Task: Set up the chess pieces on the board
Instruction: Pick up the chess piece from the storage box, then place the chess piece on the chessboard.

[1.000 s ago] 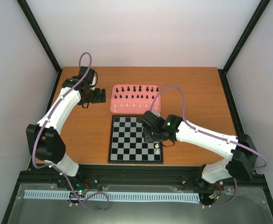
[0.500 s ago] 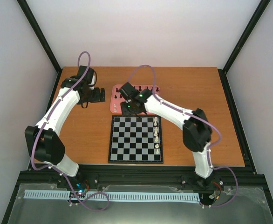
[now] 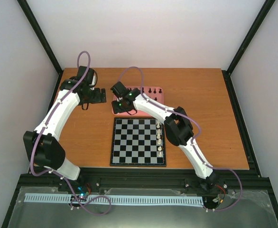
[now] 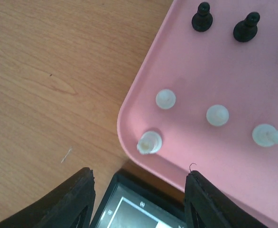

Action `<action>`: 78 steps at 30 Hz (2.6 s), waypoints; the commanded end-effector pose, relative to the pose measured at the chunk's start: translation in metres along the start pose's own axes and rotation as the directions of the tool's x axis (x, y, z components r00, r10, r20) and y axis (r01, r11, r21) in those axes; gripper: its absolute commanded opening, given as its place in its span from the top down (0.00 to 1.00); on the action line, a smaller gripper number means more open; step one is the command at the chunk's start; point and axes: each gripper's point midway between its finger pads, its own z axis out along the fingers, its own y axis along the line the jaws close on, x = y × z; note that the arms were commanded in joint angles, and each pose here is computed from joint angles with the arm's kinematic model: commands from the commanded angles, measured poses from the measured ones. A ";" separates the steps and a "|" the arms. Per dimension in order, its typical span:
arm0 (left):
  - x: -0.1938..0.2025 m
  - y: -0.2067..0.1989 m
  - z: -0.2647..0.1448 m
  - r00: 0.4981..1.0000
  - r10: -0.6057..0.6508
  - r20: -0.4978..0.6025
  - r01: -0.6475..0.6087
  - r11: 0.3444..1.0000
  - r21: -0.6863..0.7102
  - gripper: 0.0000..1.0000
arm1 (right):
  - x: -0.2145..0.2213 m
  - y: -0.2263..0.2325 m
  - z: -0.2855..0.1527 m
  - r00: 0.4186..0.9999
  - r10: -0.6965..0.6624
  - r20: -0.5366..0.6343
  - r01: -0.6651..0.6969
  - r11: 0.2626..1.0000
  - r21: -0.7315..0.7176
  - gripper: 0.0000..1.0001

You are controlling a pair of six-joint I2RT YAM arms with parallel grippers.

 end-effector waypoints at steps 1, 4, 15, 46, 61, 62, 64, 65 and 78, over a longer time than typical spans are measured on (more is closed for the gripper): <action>-0.008 0.000 -0.016 0.999 -0.016 0.046 0.016 1.000 -0.002 0.00 | -0.021 0.002 0.005 0.999 -0.023 0.038 0.024 0.999 -0.027 0.40; -0.008 -0.001 -0.016 0.999 -0.016 0.043 0.016 1.000 0.000 0.00 | -0.019 -0.002 0.013 0.999 -0.030 0.034 0.031 0.999 -0.017 0.41; -0.006 -0.001 -0.011 0.999 -0.008 0.032 0.008 1.000 0.000 0.00 | -0.008 -0.009 0.038 1.000 -0.026 -0.013 0.025 1.000 -0.019 0.46; 0.000 -0.001 -0.003 1.000 -0.002 0.009 0.002 1.000 -0.002 0.00 | -0.013 -0.018 0.061 1.000 -0.006 -0.006 0.006 1.000 -0.018 0.69; -0.003 0.000 -0.005 1.000 -0.002 0.017 0.002 1.000 -0.003 0.00 | -0.033 -0.007 0.012 0.997 -0.060 0.041 0.061 0.998 -0.026 0.97; -0.003 0.000 -0.005 1.000 -0.001 0.019 0.001 1.000 -0.004 0.00 | -0.037 -0.006 0.000 0.996 -0.064 0.059 0.065 0.998 -0.024 0.97; -0.002 0.001 -0.005 1.000 0.000 0.019 0.000 1.000 -0.012 0.00 | -0.041 -0.006 -0.022 0.994 -0.068 0.085 0.070 0.997 -0.014 0.97; -0.002 0.002 -0.006 1.000 0.001 0.021 -0.001 1.000 -0.015 0.00 | -0.042 -0.007 -0.034 0.993 -0.069 0.097 0.070 0.998 -0.010 0.97; -0.003 -0.002 0.000 1.000 -0.004 0.010 0.004 1.000 0.003 0.00 | 0.120 -0.059 -0.144 0.997 0.045 -0.067 -0.034 0.988 0.149 0.97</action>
